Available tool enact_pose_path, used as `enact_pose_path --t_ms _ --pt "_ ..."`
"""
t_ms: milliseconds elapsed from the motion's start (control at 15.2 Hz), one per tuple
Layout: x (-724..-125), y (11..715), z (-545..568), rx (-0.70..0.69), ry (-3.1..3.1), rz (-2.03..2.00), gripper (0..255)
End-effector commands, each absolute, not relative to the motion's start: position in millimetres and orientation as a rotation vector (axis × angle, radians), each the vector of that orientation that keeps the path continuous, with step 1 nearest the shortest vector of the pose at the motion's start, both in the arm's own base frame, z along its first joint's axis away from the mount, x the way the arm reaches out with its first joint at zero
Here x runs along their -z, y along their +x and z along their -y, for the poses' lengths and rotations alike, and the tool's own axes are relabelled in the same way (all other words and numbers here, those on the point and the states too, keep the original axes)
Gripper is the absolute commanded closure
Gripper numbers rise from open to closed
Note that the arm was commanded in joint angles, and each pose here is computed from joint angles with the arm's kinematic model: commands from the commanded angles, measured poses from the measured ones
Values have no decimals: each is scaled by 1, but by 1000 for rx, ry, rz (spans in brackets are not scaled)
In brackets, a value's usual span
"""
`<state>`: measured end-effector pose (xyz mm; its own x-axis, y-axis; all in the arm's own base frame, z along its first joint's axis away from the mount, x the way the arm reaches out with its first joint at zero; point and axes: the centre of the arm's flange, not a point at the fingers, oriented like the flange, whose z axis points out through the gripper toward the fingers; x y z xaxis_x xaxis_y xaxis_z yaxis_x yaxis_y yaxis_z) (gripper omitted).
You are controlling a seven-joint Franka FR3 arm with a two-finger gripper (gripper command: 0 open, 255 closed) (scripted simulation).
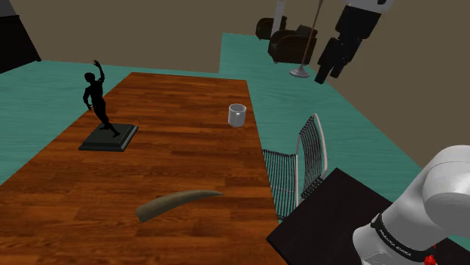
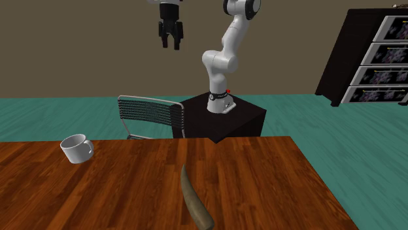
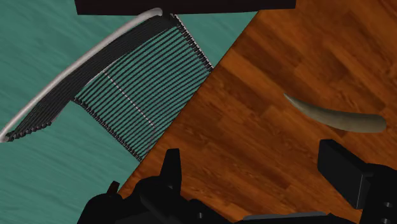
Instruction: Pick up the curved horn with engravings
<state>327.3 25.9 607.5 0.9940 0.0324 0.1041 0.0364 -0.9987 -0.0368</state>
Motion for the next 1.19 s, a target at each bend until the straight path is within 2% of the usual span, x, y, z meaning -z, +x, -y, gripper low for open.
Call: enact_pose_path --t_ms 0,1122 --pt "-608 327 -26 161 -3098 54 0" --pt "-453 438 -141 217 -3036 768 0"
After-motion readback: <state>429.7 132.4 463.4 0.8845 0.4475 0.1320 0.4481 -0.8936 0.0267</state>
